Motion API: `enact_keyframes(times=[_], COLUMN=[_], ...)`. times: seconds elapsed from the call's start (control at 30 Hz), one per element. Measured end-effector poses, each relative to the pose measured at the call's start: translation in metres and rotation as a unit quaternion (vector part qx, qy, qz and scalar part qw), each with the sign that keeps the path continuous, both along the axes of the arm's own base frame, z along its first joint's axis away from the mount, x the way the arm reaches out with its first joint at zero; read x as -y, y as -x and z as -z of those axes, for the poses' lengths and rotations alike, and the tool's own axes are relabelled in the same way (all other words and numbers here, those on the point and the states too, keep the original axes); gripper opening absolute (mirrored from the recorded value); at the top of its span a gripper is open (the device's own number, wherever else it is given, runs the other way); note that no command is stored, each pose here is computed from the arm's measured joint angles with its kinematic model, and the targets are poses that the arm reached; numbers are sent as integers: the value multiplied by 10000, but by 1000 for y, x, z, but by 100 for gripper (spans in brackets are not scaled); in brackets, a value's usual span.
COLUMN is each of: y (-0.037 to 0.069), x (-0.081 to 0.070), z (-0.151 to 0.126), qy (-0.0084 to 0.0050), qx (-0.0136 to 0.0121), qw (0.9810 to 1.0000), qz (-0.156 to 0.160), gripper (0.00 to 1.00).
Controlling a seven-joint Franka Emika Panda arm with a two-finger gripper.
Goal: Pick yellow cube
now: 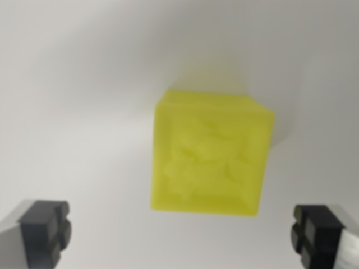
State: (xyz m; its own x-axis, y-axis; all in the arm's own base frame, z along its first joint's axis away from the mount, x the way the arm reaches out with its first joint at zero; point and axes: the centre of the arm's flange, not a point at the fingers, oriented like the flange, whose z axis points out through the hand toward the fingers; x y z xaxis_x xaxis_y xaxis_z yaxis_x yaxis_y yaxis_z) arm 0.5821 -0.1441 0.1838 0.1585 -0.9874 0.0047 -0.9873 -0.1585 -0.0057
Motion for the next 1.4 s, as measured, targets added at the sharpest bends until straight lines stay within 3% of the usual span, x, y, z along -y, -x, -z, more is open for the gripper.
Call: enact_keyframes(times=[0.23, 1.07, 1.1, 1.4], y=[1, 1, 1, 1], x=[9, 11, 11, 11], z=[16, 69, 69, 56], qy=[-12, -19, -19, -19], qx=[-25, -38, -37, -36], qw=[9998, 9997, 9997, 9997], qz=[183, 256, 258, 258], gripper=[100, 100, 0, 0])
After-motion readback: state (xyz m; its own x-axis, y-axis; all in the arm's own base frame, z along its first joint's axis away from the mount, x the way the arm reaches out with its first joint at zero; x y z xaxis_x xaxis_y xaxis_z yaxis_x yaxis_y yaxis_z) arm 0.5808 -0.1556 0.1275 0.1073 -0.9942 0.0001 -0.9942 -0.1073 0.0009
